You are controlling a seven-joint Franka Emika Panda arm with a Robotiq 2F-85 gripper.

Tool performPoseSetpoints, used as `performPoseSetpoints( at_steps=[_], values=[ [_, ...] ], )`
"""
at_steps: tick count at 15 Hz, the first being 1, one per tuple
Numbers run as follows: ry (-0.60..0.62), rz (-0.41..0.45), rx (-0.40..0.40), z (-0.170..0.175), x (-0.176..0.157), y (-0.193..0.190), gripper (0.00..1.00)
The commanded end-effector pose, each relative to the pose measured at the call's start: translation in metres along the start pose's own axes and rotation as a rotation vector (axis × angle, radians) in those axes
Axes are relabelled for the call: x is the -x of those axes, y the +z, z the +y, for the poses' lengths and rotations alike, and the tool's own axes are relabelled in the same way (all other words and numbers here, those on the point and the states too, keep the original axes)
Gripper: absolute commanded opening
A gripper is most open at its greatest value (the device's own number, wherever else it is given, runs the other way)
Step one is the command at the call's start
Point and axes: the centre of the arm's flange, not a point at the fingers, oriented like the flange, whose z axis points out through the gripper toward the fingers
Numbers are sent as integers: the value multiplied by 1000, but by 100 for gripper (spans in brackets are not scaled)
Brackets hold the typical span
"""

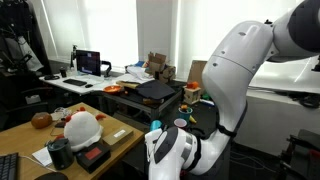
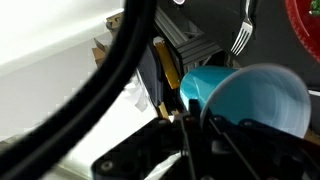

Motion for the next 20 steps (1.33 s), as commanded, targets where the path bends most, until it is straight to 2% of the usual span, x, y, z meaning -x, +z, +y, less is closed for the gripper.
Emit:
performPoseSetpoints(
  at_steps=[1,7,8,11,14,20],
  values=[
    [0,0,0,0,0,0,4],
    [0,0,0,0,0,0,4],
    [0,0,0,0,0,0,1],
    [21,-3,22,12,9,1,1],
    [61,-14,91,34,27,1,1],
    [197,-2,228,104,66,-12,1]
  ],
)
